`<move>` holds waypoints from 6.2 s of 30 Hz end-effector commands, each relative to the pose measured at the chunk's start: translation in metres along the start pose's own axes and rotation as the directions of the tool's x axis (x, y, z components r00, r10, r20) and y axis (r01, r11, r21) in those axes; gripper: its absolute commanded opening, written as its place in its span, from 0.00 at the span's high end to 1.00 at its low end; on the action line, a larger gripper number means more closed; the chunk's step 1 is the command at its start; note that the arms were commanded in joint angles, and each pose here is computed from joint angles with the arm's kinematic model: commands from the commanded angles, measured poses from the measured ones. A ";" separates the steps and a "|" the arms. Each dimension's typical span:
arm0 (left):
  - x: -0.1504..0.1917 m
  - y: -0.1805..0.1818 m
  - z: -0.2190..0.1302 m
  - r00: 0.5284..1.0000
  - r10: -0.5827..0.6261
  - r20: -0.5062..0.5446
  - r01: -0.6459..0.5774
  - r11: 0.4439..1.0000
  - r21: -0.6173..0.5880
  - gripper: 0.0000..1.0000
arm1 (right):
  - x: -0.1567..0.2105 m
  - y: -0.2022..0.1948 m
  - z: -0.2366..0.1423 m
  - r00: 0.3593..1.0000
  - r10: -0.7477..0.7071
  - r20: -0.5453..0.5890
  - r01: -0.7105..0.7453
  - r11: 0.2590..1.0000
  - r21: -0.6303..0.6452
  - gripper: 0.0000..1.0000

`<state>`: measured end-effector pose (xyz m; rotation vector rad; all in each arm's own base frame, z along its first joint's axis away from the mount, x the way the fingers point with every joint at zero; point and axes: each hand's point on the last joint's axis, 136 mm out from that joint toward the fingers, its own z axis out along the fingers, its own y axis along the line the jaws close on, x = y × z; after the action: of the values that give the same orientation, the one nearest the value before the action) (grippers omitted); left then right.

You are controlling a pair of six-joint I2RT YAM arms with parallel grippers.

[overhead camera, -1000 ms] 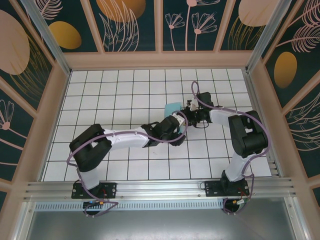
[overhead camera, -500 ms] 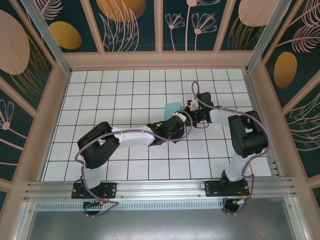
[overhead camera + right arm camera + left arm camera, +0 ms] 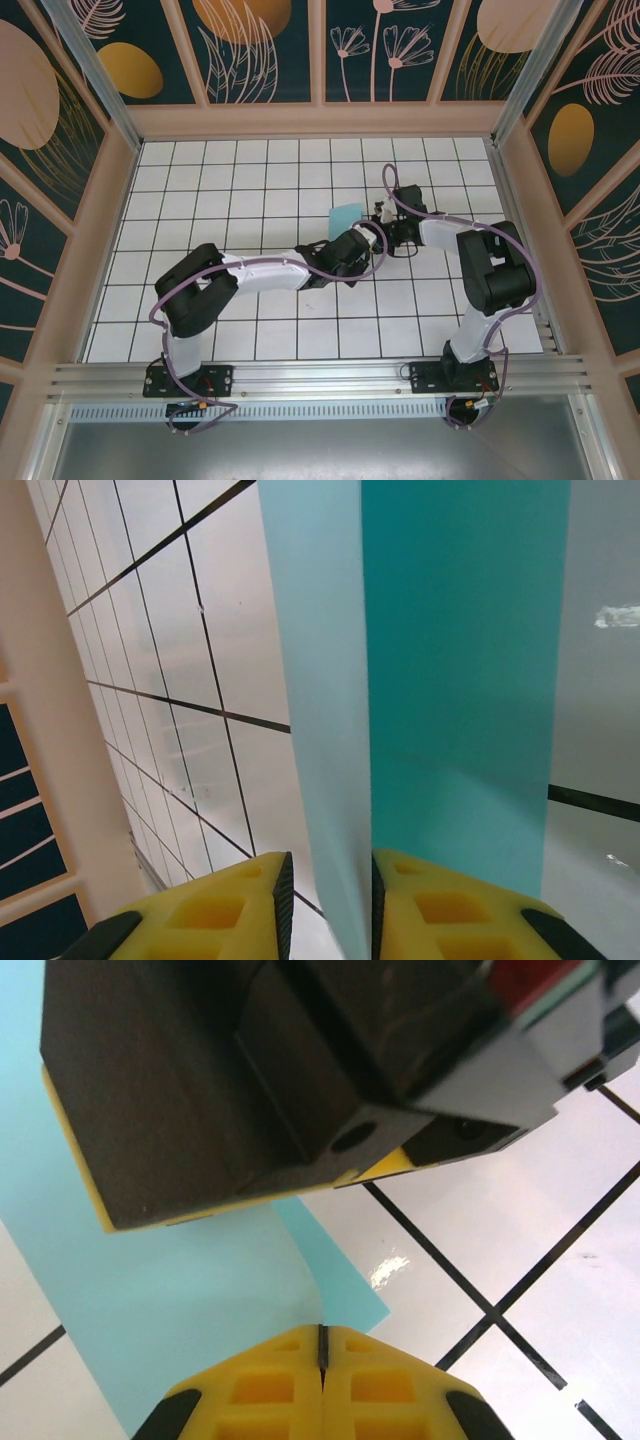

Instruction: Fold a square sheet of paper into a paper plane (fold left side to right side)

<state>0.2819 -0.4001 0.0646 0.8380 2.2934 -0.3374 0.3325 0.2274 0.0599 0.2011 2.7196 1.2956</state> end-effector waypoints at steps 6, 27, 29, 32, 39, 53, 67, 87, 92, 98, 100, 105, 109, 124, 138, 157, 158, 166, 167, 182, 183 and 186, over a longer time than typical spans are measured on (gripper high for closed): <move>-0.015 0.004 -0.010 0.999 -0.051 0.006 0.050 0.996 0.075 1.00 | -0.005 0.002 -0.007 0.999 -0.029 0.019 0.029 0.999 0.017 0.69; -0.004 0.035 -0.012 0.978 -0.200 -0.061 0.208 0.954 0.214 1.00 | 0.035 -0.019 -0.030 0.996 -0.019 0.083 0.017 1.000 0.023 0.85; -0.003 0.039 -0.011 0.978 -0.198 -0.063 0.206 0.958 0.197 1.00 | 0.040 -0.023 -0.020 0.998 -0.017 0.063 0.014 0.999 0.045 0.87; -0.002 0.045 -0.008 0.979 -0.194 -0.069 0.203 0.965 0.169 1.00 | 0.045 -0.029 -0.006 0.999 -0.026 0.038 0.022 0.995 0.099 0.88; 0.002 0.058 -0.002 0.980 -0.178 -0.088 0.186 0.977 0.099 1.00 | 0.046 -0.045 0.007 0.999 -0.027 0.018 0.023 0.979 0.201 0.88; 0.004 0.076 0.015 0.985 -0.126 -0.122 0.127 0.992 0.000 1.00 | 0.054 -0.067 0.010 1.000 -0.018 -0.013 0.021 0.952 0.305 0.88; 0.007 0.090 0.018 0.988 -0.085 -0.132 0.079 0.995 -0.053 1.00 | 0.055 -0.067 0.012 0.999 -0.020 -0.024 0.027 0.950 0.310 0.88; 0.011 0.099 0.038 0.984 -0.082 -0.156 0.070 0.994 -0.082 1.00 | 0.057 -0.067 0.013 0.999 -0.020 -0.034 0.030 0.950 0.311 0.88; 0.013 0.102 0.041 0.983 -0.086 -0.161 0.073 0.993 -0.089 1.00 | 0.058 -0.068 0.014 0.999 -0.019 -0.038 0.030 0.949 0.313 0.88; 0.013 0.102 0.044 0.983 -0.087 -0.161 0.074 0.994 -0.086 1.00 | 0.057 -0.068 0.014 0.999 -0.018 -0.038 0.029 0.949 0.313 0.88; 0.013 0.101 0.045 0.983 -0.087 -0.161 0.074 0.994 -0.083 1.00 | 0.057 -0.068 0.014 0.999 -0.020 -0.039 0.031 0.950 0.312 0.88; 0.012 0.100 0.048 0.983 -0.087 -0.161 0.076 0.994 -0.075 1.00 | 0.058 -0.068 0.015 0.999 -0.020 -0.041 0.032 0.949 0.314 0.88; 0.011 0.100 0.050 0.983 -0.085 -0.162 0.073 0.994 -0.078 1.00 | 0.058 -0.068 0.015 0.999 -0.018 -0.041 0.030 0.949 0.314 0.88; 0.015 0.105 0.053 0.982 -0.085 -0.170 0.067 0.992 -0.105 1.00 | 0.059 -0.068 0.015 0.999 -0.019 -0.044 0.032 0.949 0.313 0.88; 0.035 0.103 0.061 0.972 -0.086 -0.218 0.067 0.993 -0.097 1.00 | 0.051 -0.043 0.012 0.999 -0.046 -0.026 0.050 0.978 0.203 0.85; 0.041 0.102 0.061 0.970 -0.093 -0.226 0.075 0.993 -0.088 1.00 | -0.019 0.022 0.010 0.989 -0.013 0.144 0.016 1.000 -0.020 0.88; 0.040 0.102 0.061 0.970 -0.094 -0.224 0.075 0.993 -0.091 1.00 | -0.021 0.023 0.013 0.990 -0.012 0.143 0.015 1.000 -0.020 0.88; 0.040 0.106 0.060 0.971 -0.104 -0.217 0.081 0.990 -0.112 1.00 | -0.027 0.015 0.030 0.992 -0.010 0.128 0.008 1.000 0.014 0.88; 0.038 0.105 0.060 0.971 -0.103 -0.214 0.080 0.990 -0.112 1.00 | -0.027 0.014 0.031 0.992 -0.008 0.125 0.006 1.000 0.016 0.88; 0.033 0.114 0.058 0.975 -0.108 -0.193 0.078 0.984 -0.160 1.00 | -0.020 -0.023 0.041 0.994 0.002 0.105 -0.017 0.989 0.144 0.88; 0.033 0.114 0.058 0.975 -0.107 -0.194 0.076 0.984 -0.160 1.00 | -0.020 -0.024 0.040 0.994 0.003 0.105 -0.019 0.989 0.150 0.88; 0.032 0.114 0.059 0.975 -0.106 -0.193 0.075 0.984 -0.160 1.00 | -0.017 -0.028 0.040 0.995 0.003 0.103 -0.020 0.986 0.164 0.88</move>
<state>0.3663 -0.3408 0.0174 0.7361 2.4692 -0.2107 0.3571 0.2423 0.0219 0.2945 2.7066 1.1033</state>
